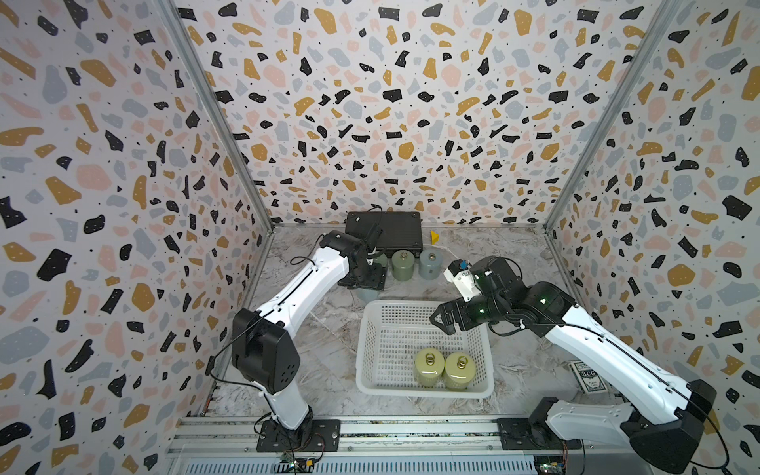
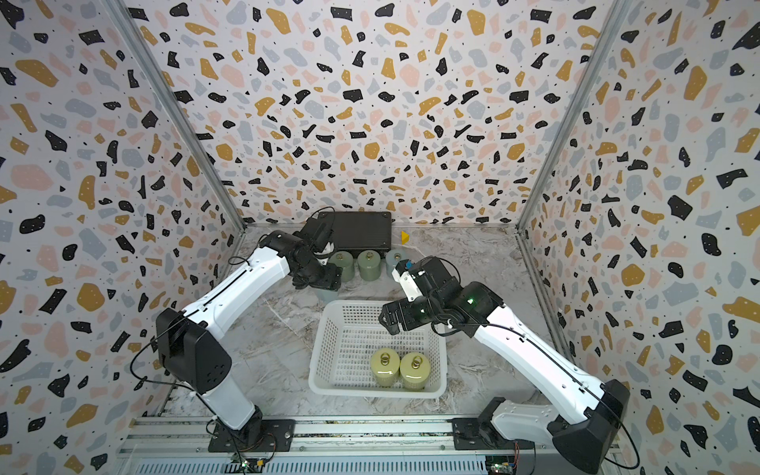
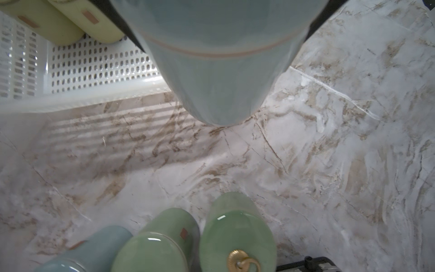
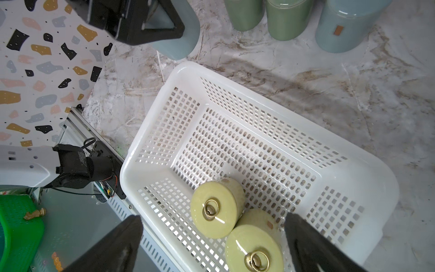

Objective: Take the tea canister out of the basket
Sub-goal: Place the tea canister at the center of the board.

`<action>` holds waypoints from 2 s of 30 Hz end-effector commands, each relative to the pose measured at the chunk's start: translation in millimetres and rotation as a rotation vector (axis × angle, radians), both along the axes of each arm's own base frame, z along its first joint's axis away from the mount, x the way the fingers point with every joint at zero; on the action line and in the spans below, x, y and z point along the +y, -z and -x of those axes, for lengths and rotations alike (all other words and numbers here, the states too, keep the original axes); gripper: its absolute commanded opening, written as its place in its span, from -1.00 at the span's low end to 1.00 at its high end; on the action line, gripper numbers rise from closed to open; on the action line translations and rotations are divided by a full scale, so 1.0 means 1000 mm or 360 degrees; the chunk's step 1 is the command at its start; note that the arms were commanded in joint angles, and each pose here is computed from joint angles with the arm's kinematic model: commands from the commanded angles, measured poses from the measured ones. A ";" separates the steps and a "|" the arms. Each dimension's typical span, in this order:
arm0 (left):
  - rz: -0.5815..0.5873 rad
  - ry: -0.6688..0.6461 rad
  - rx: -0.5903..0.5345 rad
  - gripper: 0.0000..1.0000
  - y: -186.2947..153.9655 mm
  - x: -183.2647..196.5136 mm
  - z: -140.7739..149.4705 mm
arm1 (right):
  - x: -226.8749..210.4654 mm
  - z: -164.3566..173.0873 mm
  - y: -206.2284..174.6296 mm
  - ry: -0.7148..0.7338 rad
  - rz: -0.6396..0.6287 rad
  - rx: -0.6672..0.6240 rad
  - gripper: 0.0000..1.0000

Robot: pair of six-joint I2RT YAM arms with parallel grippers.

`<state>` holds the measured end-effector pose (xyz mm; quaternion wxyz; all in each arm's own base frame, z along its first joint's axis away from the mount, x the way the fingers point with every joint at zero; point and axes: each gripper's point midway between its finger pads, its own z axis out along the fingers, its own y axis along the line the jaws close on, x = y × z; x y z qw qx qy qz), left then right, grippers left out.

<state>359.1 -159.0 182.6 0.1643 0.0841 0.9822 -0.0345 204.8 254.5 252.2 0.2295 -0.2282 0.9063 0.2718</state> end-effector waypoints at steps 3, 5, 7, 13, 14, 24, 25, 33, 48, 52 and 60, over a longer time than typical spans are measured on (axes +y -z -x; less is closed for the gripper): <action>0.0062 -0.0091 -0.0186 0.58 -0.017 0.017 -0.052 | 0.012 -0.004 -0.021 -0.0045 -0.0080 -0.0045 0.99; 0.0058 -0.0127 -0.0188 0.59 -0.010 0.023 -0.064 | 0.014 -0.005 -0.020 -0.0056 -0.0077 -0.0039 0.99; 0.0055 -0.0164 -0.0190 0.60 -0.004 0.030 -0.076 | 0.017 -0.005 -0.021 -0.0070 -0.0077 -0.0035 0.99; 0.0037 -0.0269 -0.0193 0.61 0.019 0.051 -0.111 | 0.019 -0.008 -0.020 -0.0089 -0.0045 -0.0023 0.99; 0.0044 -0.0282 -0.0191 0.61 0.023 0.054 -0.117 | 0.020 -0.009 -0.020 -0.0090 -0.0041 -0.0022 0.99; 0.0050 -0.0347 -0.0156 0.62 0.058 0.068 -0.156 | 0.021 -0.012 -0.019 -0.0083 -0.0002 -0.0006 0.99; 0.0049 -0.0347 -0.0148 0.63 0.062 0.068 -0.158 | 0.021 -0.013 -0.019 -0.0080 0.0002 -0.0006 0.99; 0.0080 -0.0331 -0.0083 0.65 0.084 0.061 -0.164 | 0.022 -0.015 -0.018 -0.0070 0.0019 0.0000 0.99; 0.0055 -0.0303 0.0006 0.71 0.108 0.061 -0.160 | 0.022 -0.016 -0.017 -0.0062 0.0016 0.0009 0.99; 0.0056 -0.0302 0.0006 0.77 0.108 0.061 -0.160 | 0.021 -0.015 -0.017 -0.0061 0.0015 0.0007 0.99; 0.0072 -0.0301 -0.0019 0.93 0.093 0.060 -0.158 | 0.018 -0.015 -0.017 -0.0040 0.0009 -0.0005 0.99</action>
